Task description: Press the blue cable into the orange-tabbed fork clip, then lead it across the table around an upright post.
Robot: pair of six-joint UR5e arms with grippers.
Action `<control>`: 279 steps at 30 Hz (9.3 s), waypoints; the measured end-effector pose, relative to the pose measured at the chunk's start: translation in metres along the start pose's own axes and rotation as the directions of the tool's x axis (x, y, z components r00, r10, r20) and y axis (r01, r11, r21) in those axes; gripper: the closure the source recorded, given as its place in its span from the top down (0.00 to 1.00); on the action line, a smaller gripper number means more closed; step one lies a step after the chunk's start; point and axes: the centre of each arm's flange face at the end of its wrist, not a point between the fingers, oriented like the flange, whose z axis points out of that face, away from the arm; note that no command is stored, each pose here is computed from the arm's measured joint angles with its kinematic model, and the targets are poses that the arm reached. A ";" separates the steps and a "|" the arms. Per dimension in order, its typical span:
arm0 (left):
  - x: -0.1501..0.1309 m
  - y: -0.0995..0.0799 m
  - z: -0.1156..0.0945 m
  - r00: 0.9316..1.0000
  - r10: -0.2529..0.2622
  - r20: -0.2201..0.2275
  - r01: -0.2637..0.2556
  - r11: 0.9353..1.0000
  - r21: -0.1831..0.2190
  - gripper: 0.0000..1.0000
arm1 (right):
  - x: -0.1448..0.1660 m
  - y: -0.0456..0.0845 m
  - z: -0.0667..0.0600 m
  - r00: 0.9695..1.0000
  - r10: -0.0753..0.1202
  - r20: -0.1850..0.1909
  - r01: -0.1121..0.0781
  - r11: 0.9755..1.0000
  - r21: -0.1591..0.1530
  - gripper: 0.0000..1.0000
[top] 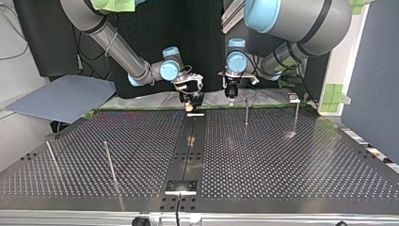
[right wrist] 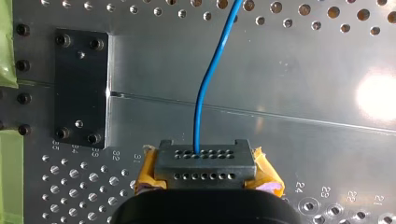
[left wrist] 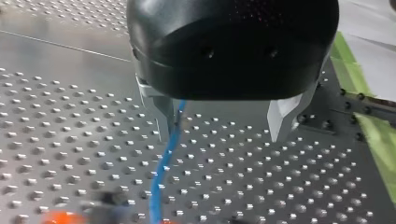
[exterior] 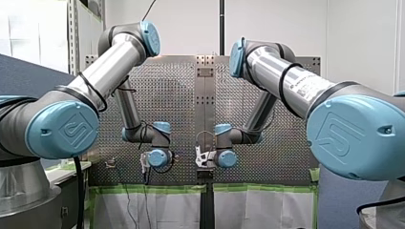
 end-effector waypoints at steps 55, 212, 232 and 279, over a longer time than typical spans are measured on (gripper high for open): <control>-0.012 -0.004 0.024 0.997 0.074 0.012 -0.072 0.993 -0.092 0.40 | -0.002 0.001 0.000 1.000 -0.006 0.000 0.006 1.000 -0.001 0.00; -0.422 -0.254 -0.060 0.979 0.091 0.183 -0.113 0.987 0.117 0.01 | 0.481 0.202 -0.134 0.943 0.042 -0.330 -0.135 0.955 -0.263 0.00; -0.413 -0.285 -0.039 0.987 0.077 0.138 -0.096 0.986 0.139 0.01 | 0.475 0.242 -0.149 0.956 0.047 -0.291 -0.145 0.935 -0.324 0.00; -0.465 -0.339 -0.015 0.941 -0.115 0.317 0.031 0.965 0.259 0.01 | 0.433 0.339 -0.149 0.967 0.066 -0.248 -0.176 0.873 -0.455 0.00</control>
